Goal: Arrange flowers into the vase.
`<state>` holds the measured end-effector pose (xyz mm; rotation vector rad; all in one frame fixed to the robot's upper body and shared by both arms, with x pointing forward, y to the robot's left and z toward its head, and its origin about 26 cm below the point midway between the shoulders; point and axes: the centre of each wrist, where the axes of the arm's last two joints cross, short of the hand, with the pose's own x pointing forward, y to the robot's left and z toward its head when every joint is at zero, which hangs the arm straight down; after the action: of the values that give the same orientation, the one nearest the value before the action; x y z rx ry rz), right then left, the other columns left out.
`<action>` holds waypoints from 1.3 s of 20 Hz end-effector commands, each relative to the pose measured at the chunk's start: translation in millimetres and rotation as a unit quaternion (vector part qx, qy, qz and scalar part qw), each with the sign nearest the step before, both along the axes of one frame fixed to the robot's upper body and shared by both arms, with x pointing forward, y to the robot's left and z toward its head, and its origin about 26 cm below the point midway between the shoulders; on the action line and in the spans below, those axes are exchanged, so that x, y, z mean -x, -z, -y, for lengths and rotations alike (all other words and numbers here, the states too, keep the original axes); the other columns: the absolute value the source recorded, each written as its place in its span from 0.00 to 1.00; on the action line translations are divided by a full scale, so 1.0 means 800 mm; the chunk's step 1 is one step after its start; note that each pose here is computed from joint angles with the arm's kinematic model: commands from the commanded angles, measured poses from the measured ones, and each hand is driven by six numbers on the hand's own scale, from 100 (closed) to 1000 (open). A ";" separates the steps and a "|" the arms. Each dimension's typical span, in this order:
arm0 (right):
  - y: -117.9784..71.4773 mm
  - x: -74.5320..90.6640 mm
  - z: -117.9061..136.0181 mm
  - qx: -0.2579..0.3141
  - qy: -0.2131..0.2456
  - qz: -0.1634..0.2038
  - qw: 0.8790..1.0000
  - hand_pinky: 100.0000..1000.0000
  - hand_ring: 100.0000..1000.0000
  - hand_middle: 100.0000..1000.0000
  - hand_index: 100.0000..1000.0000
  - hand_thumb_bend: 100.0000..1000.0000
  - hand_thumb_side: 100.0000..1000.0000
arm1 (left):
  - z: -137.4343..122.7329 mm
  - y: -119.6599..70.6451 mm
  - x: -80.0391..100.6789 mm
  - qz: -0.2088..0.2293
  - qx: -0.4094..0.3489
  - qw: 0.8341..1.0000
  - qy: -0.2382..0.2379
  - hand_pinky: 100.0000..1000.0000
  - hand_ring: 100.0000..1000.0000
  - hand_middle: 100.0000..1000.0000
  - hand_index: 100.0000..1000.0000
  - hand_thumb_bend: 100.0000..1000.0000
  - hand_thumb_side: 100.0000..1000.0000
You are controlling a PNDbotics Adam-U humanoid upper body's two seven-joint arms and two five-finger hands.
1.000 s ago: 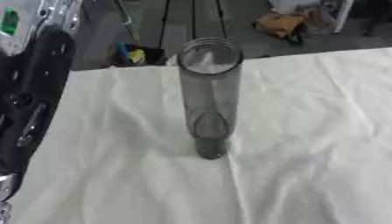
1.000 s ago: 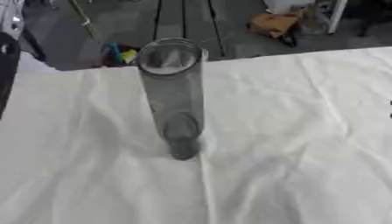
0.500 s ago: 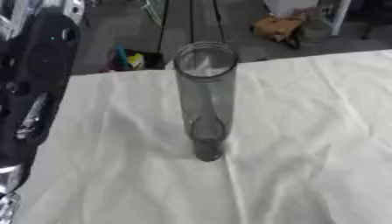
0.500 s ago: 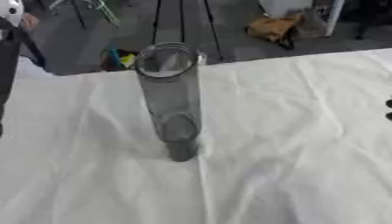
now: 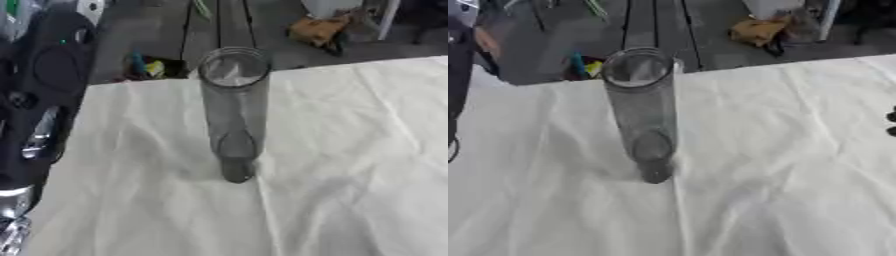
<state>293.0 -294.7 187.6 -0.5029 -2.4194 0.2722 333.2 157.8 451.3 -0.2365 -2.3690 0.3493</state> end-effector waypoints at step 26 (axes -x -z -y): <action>-0.015 0.001 -0.002 0.004 -0.005 0.020 1.000 0.53 0.61 0.57 0.80 0.00 1.00 | 0.018 0.023 0.003 -0.017 -0.044 0.999 0.015 0.00 0.00 0.00 0.00 0.02 0.50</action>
<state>294.5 -293.3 191.2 -0.4973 -2.4321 0.2690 336.9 144.2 426.2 -0.2268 -2.3050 0.2429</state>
